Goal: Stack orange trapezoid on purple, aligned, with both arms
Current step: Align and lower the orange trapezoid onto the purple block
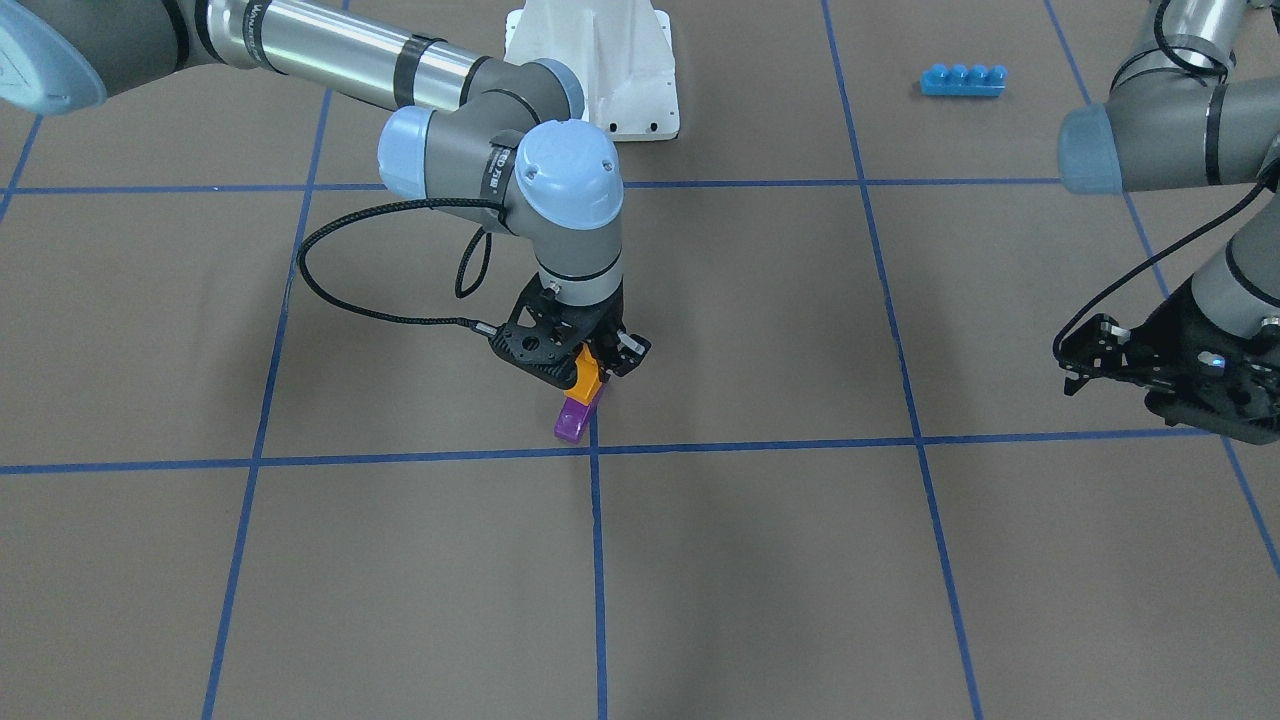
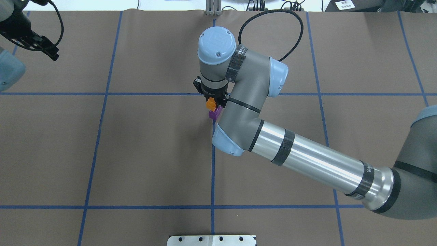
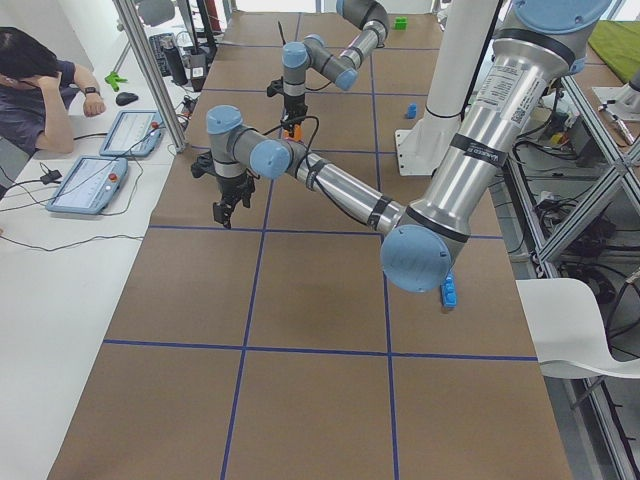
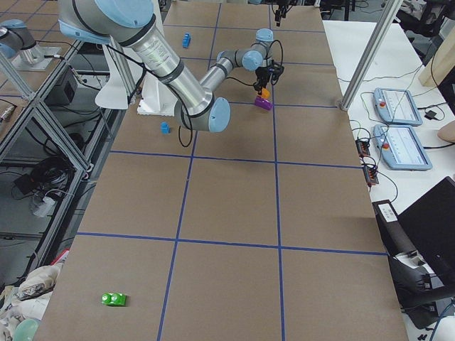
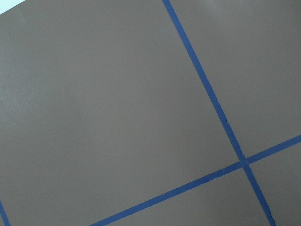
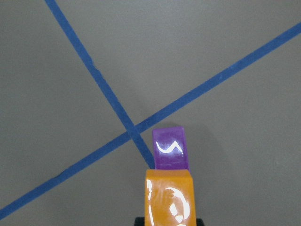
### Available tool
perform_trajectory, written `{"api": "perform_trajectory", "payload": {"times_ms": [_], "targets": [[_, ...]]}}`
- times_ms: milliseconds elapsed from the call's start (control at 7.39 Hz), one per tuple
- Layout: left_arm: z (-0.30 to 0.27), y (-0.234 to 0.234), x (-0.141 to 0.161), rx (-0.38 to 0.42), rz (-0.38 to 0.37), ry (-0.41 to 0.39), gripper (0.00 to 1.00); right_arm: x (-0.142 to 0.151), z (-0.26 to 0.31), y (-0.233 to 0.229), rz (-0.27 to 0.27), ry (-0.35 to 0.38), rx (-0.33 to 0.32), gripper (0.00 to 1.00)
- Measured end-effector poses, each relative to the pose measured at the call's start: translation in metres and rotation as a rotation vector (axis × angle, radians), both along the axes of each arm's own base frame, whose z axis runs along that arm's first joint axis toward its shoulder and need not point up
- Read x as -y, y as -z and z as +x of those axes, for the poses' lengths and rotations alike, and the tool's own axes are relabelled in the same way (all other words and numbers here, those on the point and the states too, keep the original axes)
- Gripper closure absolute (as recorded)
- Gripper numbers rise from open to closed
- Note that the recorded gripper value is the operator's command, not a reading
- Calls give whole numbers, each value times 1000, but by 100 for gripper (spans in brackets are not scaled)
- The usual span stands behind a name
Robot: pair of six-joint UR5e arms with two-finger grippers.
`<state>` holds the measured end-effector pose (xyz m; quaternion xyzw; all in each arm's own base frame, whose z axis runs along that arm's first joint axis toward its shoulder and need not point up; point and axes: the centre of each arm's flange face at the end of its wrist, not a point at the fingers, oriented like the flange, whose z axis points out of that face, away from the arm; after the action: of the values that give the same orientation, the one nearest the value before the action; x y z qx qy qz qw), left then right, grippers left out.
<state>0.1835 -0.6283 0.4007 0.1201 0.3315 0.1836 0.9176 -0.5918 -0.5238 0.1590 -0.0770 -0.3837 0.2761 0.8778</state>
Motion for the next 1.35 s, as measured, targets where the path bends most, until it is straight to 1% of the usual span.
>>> {"api": "perform_trajectory", "payload": {"times_ms": [1353], "targets": [[2, 0, 0, 0, -4, 1, 0, -6, -10, -9, -9, 11, -15, 100]]}}
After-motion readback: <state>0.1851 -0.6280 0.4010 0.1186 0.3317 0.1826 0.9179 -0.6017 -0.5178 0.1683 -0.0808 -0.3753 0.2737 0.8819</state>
